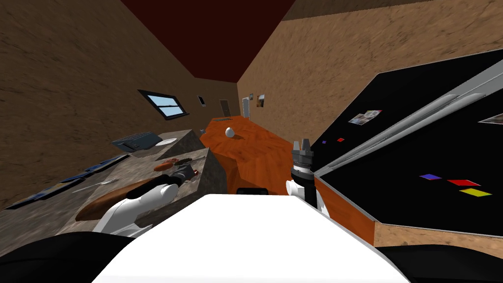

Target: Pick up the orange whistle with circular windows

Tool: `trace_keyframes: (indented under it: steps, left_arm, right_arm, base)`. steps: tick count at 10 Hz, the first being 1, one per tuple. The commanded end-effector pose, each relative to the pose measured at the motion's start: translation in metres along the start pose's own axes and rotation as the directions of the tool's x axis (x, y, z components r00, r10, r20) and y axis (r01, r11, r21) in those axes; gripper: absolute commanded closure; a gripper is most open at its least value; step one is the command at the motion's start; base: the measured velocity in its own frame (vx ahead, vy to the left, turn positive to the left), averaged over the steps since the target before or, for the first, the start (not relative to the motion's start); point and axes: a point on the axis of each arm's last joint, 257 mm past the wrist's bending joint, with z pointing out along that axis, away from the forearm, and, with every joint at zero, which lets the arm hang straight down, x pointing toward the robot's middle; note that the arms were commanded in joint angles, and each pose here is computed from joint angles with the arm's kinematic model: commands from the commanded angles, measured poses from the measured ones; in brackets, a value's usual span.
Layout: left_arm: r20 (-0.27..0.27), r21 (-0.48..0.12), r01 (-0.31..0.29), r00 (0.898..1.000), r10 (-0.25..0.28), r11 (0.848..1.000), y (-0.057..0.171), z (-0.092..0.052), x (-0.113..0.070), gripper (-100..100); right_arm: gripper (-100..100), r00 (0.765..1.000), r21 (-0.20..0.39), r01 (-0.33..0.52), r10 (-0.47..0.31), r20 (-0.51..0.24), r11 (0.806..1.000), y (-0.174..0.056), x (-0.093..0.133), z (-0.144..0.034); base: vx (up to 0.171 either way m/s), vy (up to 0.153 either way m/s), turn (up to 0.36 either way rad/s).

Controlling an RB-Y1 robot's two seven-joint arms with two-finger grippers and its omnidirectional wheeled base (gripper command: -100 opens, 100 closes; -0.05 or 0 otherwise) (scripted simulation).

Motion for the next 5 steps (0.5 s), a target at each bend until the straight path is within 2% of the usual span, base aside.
trace_keyframes:
  steps: [1,2,5]
  left_arm:
    - [0.003,-0.046,0.009,1.0,-0.009,0.999,0.01,-0.001,-0.001,-100]
    - [0.004,-0.052,0.009,1.0,-0.009,0.999,0.012,-0.001,-0.002,-100]
    - [-0.006,-0.143,0.036,0.999,-0.037,0.989,0.028,-0.004,-0.004,-100]
  right_arm:
    - [0,1.0,0.0,0.0,0.0,0.0,1.0,0.0,0.0,0.0]
    - [0,1.0,0.0,0.0,0.0,0.0,1.0,0.0,0.0,0.0]
    - [0,1.0,0.0,0.0,0.0,0.0,1.0,0.0,0.0,0.0]
  base:
    - [0.045,0.017,0.026]
    - [0.022,0.01,-0.002]
    - [0.051,0.03,0.038]
